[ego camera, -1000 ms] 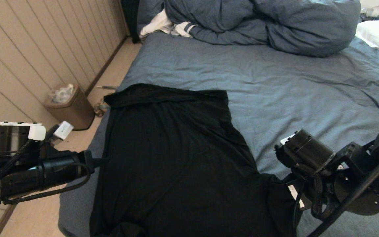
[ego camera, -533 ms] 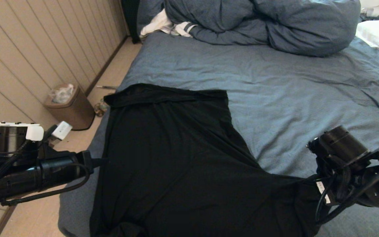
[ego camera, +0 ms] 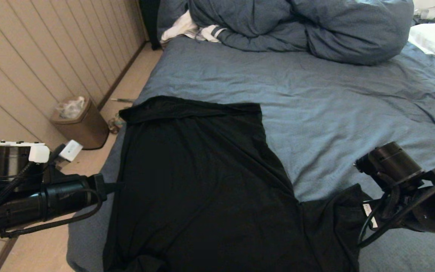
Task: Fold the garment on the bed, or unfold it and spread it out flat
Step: Unford the black T-shirt
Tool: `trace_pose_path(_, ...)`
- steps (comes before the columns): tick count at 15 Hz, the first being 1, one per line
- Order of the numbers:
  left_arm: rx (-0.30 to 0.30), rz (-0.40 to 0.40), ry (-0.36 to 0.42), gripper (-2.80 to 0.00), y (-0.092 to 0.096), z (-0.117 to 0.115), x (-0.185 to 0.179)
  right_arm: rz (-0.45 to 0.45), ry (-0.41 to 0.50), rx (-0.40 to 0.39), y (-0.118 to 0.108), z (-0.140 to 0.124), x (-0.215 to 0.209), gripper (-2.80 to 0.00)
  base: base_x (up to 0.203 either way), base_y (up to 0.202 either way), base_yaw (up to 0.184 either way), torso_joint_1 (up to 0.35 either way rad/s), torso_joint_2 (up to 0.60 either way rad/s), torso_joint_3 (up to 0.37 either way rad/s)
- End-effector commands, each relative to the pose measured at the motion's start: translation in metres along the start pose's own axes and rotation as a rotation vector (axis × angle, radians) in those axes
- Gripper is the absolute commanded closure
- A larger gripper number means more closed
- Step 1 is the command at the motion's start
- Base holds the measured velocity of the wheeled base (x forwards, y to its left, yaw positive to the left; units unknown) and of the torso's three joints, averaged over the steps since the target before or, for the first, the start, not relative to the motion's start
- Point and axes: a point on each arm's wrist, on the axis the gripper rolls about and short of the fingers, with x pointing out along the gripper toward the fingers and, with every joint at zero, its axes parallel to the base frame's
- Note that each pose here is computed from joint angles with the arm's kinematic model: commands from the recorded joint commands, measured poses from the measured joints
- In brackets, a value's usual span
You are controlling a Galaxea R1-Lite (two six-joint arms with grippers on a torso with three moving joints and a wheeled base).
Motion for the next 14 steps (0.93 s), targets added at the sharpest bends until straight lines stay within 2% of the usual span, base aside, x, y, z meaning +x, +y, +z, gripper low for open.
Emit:
trace_pose_path(1, -0.001, -0.003, -0.002, 0.00, 0.000, 0.000, 0.000, -0.004, -0.011, 0.020, -0.004, 0.003, -0.002, -2.80, 0.000, 0.000, 0.000, 0.000, 0.00, 0.000)
trace_pose_path(4, 0.000, -0.004, -0.004, 0.00, -0.001, 0.001, -0.001, 0.055, -0.066, 0.072, -0.015, 0.009, -0.018, -2.80, 0.000, 0.000, 0.000, 0.000, 0.00, 0.000)
trace_pose_path(5, 0.004, -0.011, -0.005, 0.00, -0.002, 0.000, -0.001, 0.101, -0.087, 0.083, -0.018, 0.009, -0.026, 0.00, 0.000, 0.000, 0.000, 0.000, 0.00, 0.000)
trace_pose_path(8, 0.021, -0.032, -0.002, 0.00, -0.010, -0.004, -0.005, 0.214, -0.144, 0.079, -0.021, 0.014, -0.045, 0.00, 0.000, 0.000, 0.000, 0.000, 0.00, 0.000)
trace_pose_path(10, 0.032, -0.040, -0.032, 0.00, -0.015, -0.005, -0.018, 0.219, -0.143, 0.076, -0.021, 0.018, -0.047, 0.00, 0.000, 0.000, 0.000, 0.000, 0.00, 0.000)
trace_pose_path(11, 0.030, -0.043, -0.038, 0.00, -0.017, -0.010, -0.027, 0.219, -0.142, 0.076, -0.021, 0.018, -0.047, 0.00, 0.000, 0.000, 0.000, 0.000, 0.00, 0.000)
trace_pose_path(14, 0.018, -0.036, 0.013, 0.00, -0.015, -0.046, -0.049, 0.218, -0.143, 0.078, -0.019, 0.027, -0.048, 0.00, 0.000, 0.000, 0.000, 0.000, 0.00, 0.000)
